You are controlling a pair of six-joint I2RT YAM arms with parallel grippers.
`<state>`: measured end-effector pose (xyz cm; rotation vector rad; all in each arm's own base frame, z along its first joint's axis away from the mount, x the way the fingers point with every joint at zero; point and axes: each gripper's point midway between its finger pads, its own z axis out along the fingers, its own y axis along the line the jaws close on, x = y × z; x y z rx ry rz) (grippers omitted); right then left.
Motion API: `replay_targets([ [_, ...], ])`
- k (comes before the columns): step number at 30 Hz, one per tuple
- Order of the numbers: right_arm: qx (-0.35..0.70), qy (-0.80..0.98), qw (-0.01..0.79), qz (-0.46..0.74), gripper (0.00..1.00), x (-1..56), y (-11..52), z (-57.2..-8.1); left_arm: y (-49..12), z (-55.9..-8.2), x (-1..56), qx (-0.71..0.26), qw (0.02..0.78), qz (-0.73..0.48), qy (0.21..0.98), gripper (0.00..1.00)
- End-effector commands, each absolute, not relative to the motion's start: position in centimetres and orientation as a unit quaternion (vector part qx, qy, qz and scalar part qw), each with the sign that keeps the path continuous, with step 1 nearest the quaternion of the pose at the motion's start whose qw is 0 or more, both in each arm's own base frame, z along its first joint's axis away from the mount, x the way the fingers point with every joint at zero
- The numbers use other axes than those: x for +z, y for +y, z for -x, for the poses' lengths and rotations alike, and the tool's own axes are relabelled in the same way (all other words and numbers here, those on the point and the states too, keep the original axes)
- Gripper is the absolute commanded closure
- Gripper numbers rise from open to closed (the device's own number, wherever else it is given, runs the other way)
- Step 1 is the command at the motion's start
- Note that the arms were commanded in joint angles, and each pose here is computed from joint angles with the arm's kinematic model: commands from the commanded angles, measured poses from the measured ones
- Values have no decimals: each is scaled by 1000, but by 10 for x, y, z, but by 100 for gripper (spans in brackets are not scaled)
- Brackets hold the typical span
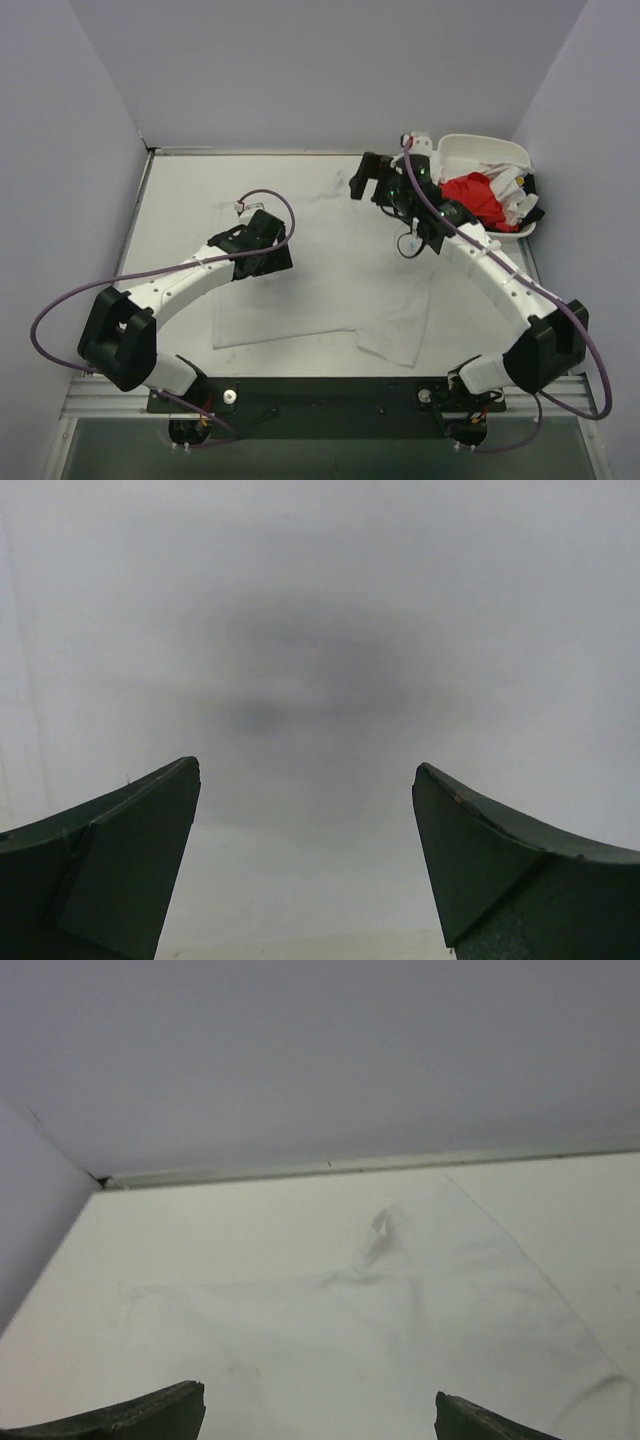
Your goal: Fold and stack the t-shirts
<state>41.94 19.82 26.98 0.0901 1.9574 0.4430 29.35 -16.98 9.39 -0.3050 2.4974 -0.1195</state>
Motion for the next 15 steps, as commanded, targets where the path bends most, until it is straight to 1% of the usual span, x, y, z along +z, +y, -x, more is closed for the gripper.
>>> replay_targets([
  [1, -12, 927, 372, -33, 0, 139, 122, -328, -159, -290, 127, -30, 304, 117, 945, 3],
  [2, -22, 937, 347, -34, 0, 116, 112, -307, -155, -286, 129, -23, 299, 117, 947, 3],
  [3, -20, 939, 340, -39, 1, 112, 109, -296, -147, -277, 128, -8, 285, 118, 951, 3],
  [5, -8, 937, 343, -66, 1, 113, 101, -276, -139, -266, 133, -15, 281, 128, 951, 3],
  [6, -15, 943, 325, -68, 1, 100, 94, -259, -133, -257, 122, -22, 262, 137, 955, 3],
  [7, -4, 938, 338, -83, 1, 107, 91, -253, -130, -251, 127, -43, 264, 149, 952, 3],
  [8, 1, 939, 334, -86, 1, 107, 89, -245, -127, -248, 126, -60, 262, 160, 950, 3],
  [9, 5, 940, 328, -89, 2, 101, 87, -235, -126, -239, 120, -79, 244, 169, 952, 3],
  [10, 23, 934, 343, -95, 2, 110, 88, -231, -114, -232, 116, -85, 241, 189, 948, 3],
  [12, 39, 934, 341, -100, 2, 110, 87, -219, -106, -222, 112, -91, 231, 211, 945, 3],
  [13, 54, 929, 352, -105, 2, 117, 88, -216, -95, -216, 109, -86, 229, 231, 942, 3],
  [15, 56, 929, 351, -104, 2, 119, 85, -209, -90, -202, 108, -97, 220, 256, 936, 3],
])
